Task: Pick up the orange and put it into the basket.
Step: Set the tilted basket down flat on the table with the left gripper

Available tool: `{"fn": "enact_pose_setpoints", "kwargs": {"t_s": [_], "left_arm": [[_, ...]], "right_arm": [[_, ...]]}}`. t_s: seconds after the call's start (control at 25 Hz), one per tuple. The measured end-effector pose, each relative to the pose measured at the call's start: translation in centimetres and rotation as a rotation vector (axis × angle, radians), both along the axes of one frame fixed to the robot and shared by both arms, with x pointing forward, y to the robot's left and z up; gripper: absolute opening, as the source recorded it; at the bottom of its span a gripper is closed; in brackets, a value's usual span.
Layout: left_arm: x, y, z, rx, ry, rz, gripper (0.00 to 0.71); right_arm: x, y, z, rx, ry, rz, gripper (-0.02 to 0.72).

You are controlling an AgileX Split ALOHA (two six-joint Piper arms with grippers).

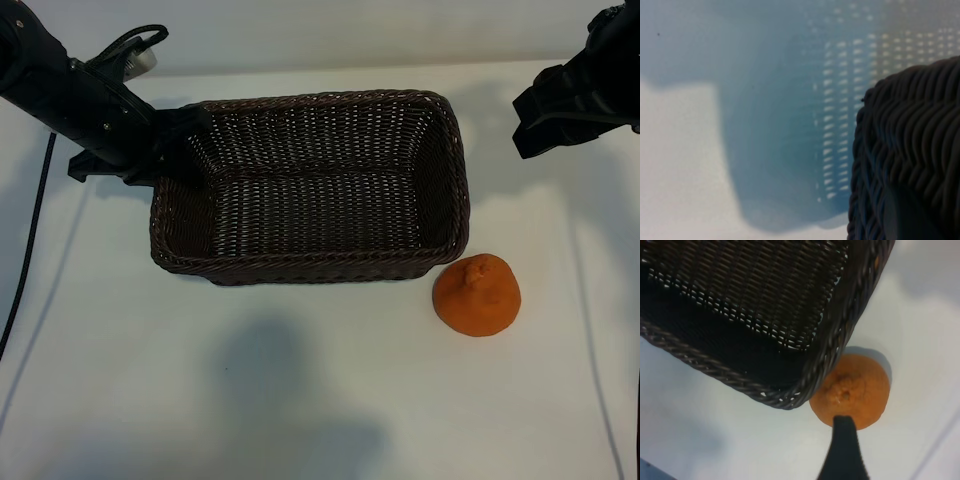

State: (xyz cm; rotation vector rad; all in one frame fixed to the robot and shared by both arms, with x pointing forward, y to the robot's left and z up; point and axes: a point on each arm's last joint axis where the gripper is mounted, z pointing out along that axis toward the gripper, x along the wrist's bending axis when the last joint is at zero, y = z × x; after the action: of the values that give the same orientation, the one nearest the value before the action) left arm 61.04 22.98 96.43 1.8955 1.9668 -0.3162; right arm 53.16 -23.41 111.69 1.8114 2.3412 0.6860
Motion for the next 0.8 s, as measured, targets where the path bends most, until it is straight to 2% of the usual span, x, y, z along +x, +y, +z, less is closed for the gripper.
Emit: {"fn": "enact_pose_setpoints", "kwargs": {"t_s": [0.6,0.8], "left_arm": [[0.1,0.1,-0.1,0.014,-0.001,0.014,0.156],[0.3,0.1,-1.3,0.019,0.031,0.014,0.156]], "right_arm": [[0.0,0.0,0.0,0.0,0.0,0.0,0.524],[0.0,0.0,0.0,0.0,0.0,0.0,0.524]]}}
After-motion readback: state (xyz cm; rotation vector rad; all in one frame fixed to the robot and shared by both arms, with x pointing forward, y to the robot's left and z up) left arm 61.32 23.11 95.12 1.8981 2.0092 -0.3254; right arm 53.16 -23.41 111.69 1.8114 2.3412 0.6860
